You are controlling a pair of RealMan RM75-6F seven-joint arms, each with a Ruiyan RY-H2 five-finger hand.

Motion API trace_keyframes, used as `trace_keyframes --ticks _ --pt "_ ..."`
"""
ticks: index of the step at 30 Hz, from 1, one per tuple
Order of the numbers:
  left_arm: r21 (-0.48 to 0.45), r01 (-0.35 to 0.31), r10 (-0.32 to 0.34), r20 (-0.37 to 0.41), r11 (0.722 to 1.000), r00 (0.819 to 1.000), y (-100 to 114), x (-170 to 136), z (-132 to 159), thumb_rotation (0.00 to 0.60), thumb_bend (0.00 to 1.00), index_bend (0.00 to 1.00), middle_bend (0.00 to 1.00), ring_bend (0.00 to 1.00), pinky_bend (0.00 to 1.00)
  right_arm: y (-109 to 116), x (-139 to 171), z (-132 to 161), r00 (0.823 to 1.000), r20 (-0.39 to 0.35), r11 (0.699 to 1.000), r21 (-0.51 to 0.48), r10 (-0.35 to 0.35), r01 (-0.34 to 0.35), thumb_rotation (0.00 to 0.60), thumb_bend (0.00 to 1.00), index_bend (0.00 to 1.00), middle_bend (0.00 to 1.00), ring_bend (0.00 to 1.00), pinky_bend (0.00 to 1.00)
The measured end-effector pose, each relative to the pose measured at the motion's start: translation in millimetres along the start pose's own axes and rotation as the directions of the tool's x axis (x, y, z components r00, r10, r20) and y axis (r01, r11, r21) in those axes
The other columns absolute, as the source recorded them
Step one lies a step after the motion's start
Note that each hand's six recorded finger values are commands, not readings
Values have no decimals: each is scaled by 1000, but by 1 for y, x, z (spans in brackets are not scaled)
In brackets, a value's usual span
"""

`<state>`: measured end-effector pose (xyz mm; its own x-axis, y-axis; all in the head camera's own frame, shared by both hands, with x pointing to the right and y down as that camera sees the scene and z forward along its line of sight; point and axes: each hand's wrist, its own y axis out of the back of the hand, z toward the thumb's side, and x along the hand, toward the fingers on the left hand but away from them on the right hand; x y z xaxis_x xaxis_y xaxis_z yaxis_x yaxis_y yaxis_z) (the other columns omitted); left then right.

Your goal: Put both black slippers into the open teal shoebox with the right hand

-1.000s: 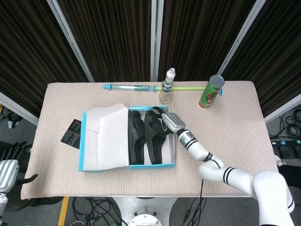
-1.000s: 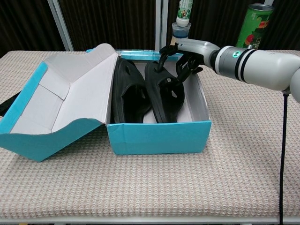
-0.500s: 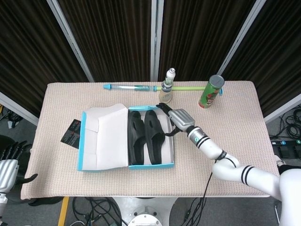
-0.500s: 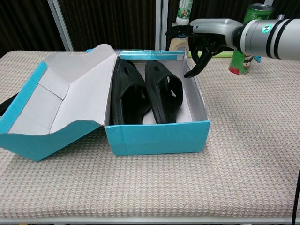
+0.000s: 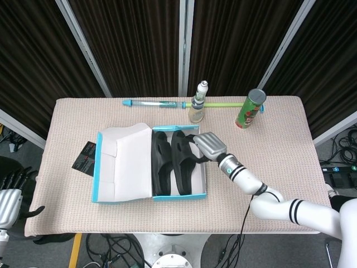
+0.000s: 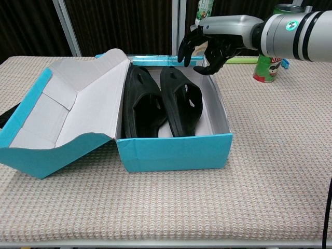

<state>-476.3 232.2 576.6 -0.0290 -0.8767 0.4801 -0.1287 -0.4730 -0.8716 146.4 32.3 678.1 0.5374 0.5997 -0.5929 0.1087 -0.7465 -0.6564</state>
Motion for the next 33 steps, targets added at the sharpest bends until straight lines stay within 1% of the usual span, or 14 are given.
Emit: trace_keyframes --ticks 5,10,16,24,27,30,33 --pt "-2 2 -2 0 1000 1000 -1 0 -1 600 0 143 71 0 0 -15 -8 12 1000 -4 999 27 30 -30 600 409 346 324 738 1000" --pt "-6 1 -1 -4 1000 1000 -2 0 -2 600 0 143 71 0 0 -22 -11 18 999 -12 997 52 48 -48 600 409 356 333 738 1000" --pt "-9 6 -6 -3 1000 1000 -4 0 -3 600 0 143 71 0 0 -37 -11 13 996 9 990 108 91 -92 600 409 360 340 738 1000" --pt "-12 8 -8 -4 1000 1000 -5 0 -3 600 0 143 71 0 0 -53 -14 1 991 55 975 181 122 -130 600 410 360 340 738 1000" --pt "-14 7 -7 -5 1000 1000 -5 0 -4 600 0 143 71 0 0 -52 -14 3 992 53 975 185 112 -120 600 410 360 338 738 1000" --pt "-15 5 -5 -5 1000 1000 -5 0 -4 600 0 143 71 0 0 -45 -11 9 996 34 984 159 80 -85 600 408 360 335 738 1000" --pt "-14 2 -2 -1 1000 1000 -4 0 -3 600 0 143 71 0 0 -33 -5 15 999 7 990 134 36 -36 600 408 360 332 738 1000"
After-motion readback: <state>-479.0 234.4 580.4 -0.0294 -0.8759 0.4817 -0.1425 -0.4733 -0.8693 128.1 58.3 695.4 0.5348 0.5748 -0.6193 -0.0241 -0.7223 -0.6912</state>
